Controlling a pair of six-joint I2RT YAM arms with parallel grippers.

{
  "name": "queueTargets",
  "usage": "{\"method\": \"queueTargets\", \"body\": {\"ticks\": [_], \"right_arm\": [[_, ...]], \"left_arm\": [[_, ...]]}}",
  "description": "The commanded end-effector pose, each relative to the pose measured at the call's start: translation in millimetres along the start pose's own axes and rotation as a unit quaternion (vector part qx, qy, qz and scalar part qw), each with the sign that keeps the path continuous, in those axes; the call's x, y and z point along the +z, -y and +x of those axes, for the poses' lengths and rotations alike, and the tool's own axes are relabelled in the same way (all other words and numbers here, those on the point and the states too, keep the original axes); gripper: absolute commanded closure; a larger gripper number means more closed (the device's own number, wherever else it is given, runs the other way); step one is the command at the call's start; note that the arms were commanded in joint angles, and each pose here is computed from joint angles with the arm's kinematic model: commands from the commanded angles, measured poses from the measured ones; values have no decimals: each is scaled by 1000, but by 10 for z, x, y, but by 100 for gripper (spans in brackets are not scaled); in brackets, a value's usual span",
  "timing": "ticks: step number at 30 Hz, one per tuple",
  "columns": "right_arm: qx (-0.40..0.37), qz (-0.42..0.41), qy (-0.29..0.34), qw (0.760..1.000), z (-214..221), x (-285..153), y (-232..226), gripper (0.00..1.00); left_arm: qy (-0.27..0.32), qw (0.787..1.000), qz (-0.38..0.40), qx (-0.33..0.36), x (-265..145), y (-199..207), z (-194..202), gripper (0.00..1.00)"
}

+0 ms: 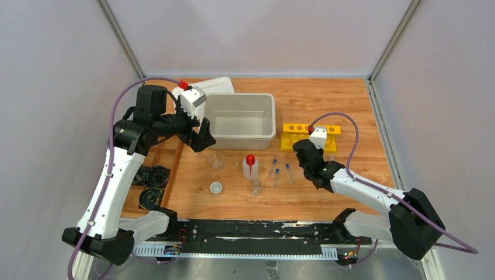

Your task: Organize the chemistry lab equipment

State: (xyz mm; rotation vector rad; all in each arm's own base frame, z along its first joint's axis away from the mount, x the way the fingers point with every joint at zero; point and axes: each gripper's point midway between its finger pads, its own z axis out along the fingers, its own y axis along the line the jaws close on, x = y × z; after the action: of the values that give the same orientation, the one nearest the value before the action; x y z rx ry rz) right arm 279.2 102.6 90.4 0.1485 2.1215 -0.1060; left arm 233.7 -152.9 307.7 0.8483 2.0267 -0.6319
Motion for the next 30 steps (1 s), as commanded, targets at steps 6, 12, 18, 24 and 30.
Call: {"method": "queueTargets", "body": {"ticks": [6,12,18,24,30], "right_arm": [[39,8,-17,999,60,84,-67,100],[70,36,13,997,-106,109,-31,100],[61,33,-7,998,-32,136,-95,95],[52,36,-19,998,-38,55,-48,52],[59,21,7,998,-406,-230,9,37]], "left_arm": [[17,1000,-8,15,-46,-22,-124,0],[21,1000,-10,18,-64,-23,-153,0],[21,1000,-10,20,-70,-16,-146,0],[23,1000,-5,21,-75,7,-136,0],[24,1000,-8,16,-77,-7,-174,0]]}}
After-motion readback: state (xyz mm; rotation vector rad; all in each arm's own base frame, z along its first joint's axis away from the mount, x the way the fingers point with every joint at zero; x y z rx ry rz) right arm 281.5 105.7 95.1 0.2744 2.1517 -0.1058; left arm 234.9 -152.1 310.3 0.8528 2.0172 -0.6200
